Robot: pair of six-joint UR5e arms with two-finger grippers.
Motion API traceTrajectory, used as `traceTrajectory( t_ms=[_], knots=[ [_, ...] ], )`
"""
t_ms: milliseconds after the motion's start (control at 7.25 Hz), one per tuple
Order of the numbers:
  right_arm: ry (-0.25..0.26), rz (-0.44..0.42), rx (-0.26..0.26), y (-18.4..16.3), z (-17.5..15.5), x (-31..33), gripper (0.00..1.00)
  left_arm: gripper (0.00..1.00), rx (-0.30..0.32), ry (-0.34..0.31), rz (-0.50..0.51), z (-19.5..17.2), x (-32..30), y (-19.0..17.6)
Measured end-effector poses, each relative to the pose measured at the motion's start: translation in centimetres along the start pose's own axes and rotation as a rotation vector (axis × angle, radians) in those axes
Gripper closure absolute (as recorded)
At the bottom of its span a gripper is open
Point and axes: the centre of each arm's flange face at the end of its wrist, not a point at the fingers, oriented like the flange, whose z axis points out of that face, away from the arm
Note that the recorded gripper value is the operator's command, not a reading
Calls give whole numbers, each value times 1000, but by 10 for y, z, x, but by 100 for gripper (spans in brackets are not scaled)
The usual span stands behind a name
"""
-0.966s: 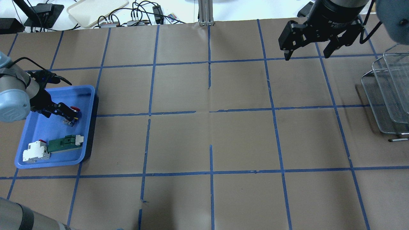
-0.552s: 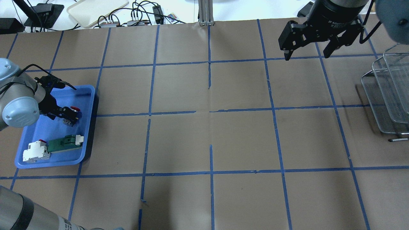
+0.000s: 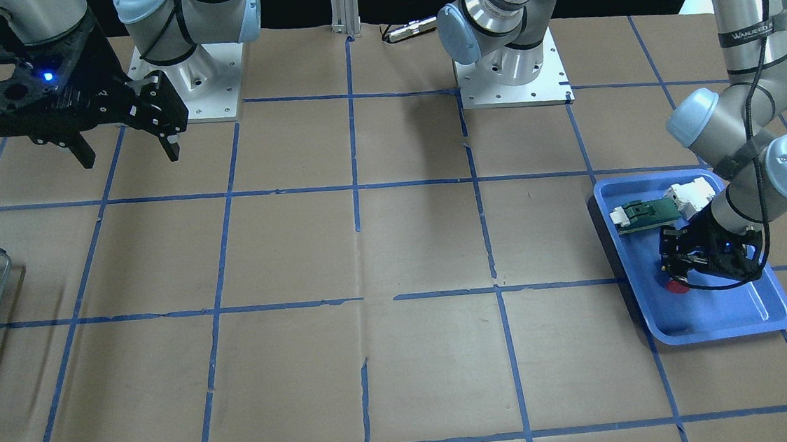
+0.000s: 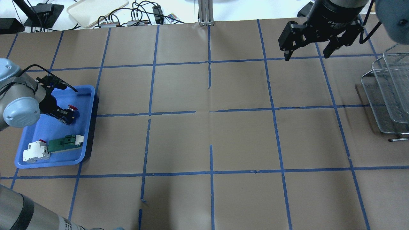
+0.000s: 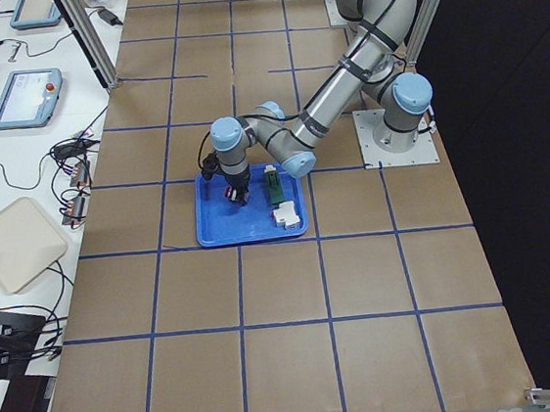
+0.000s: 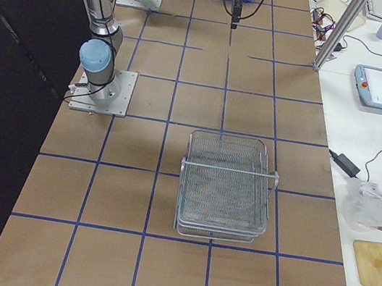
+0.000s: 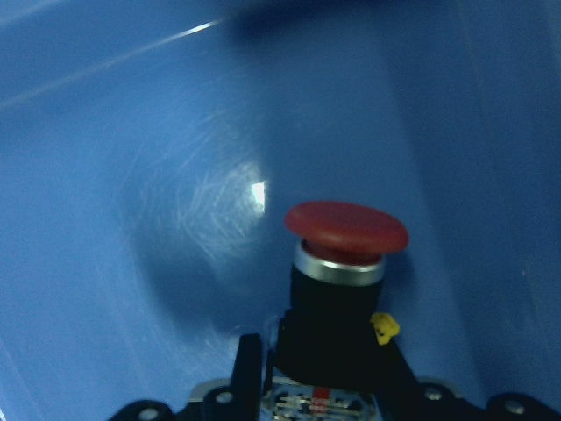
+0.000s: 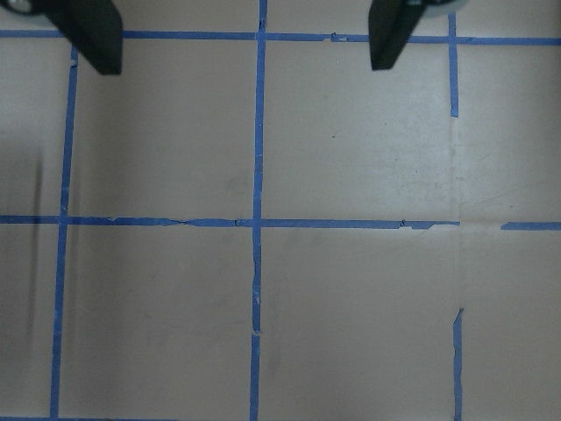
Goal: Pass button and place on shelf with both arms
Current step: 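Lift the red button toward the right gripper while the right gripper approaches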
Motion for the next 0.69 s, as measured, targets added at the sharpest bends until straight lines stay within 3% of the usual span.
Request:
traceTrajectory(
  t_ms=[138, 414, 690],
  knots=[
    [-1, 0, 0, 0, 0, 0, 0, 100, 14, -21, 39, -14, 0, -5],
    [-2, 0, -1, 0, 1, 0, 0, 100, 32, -45, 230, -54, 18, -20],
    [-13, -22, -3, 0, 1, 0, 0, 100, 52, -10, 445, -95, 77, -41]
  ],
)
